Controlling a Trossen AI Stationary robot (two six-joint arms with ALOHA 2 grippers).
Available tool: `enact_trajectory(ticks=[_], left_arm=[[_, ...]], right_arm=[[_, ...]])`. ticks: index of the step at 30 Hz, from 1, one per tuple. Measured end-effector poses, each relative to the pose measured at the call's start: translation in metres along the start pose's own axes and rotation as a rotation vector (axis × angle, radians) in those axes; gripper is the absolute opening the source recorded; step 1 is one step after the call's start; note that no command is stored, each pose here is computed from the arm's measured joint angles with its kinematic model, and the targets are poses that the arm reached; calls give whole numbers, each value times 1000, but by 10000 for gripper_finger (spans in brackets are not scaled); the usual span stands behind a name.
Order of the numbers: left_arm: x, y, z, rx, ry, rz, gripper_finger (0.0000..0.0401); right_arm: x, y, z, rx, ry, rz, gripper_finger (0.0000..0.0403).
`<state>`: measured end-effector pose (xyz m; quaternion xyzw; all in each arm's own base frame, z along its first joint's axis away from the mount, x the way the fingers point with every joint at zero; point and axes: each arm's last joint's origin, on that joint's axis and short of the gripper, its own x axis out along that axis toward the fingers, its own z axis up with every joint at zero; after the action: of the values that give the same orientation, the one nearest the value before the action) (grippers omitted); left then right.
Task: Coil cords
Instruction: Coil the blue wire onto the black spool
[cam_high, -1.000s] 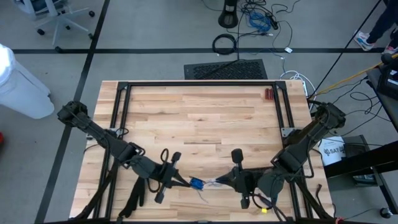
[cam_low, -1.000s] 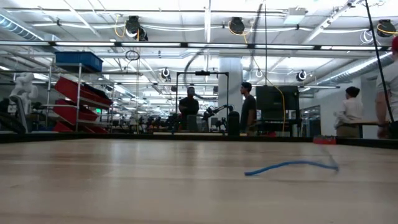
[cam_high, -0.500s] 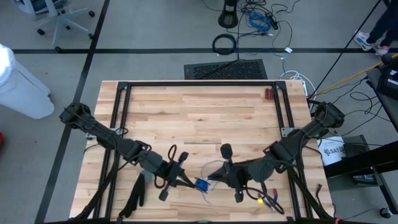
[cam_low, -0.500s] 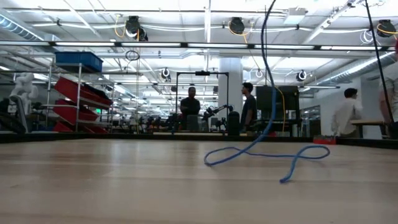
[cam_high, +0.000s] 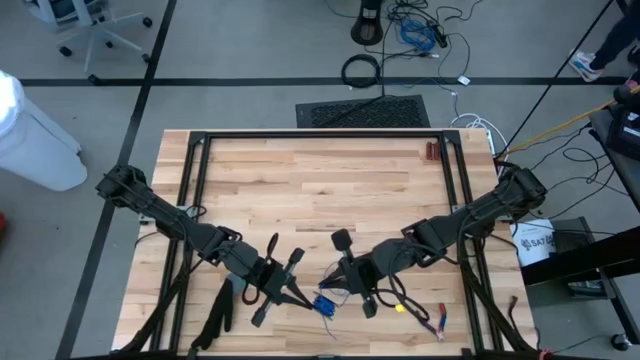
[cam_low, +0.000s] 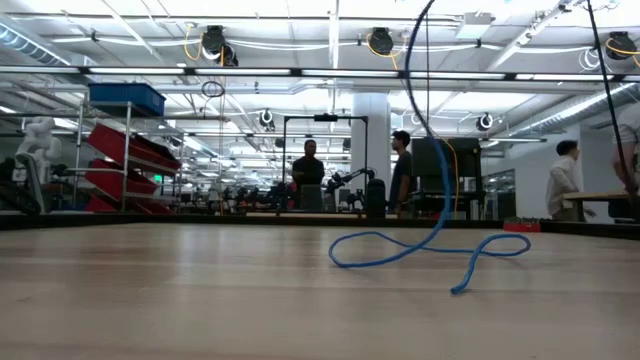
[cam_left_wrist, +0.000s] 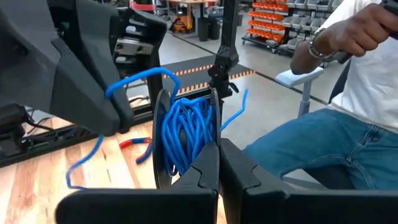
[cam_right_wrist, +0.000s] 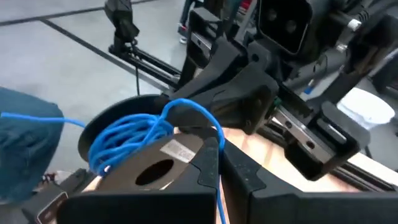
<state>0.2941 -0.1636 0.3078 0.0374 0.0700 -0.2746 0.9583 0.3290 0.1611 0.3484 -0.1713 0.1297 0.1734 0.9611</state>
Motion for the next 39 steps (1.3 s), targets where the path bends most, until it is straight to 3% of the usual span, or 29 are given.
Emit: enact_trajectory(ticks=[22,39], left_arm=[[0,-1,8,135,-86,-13,0],[-1,-1,16,212,-171,-1,0]], right_arm=[[31,-14,-15,55,-88,186,7],[31,-20,-13,139,-138,265,103]])
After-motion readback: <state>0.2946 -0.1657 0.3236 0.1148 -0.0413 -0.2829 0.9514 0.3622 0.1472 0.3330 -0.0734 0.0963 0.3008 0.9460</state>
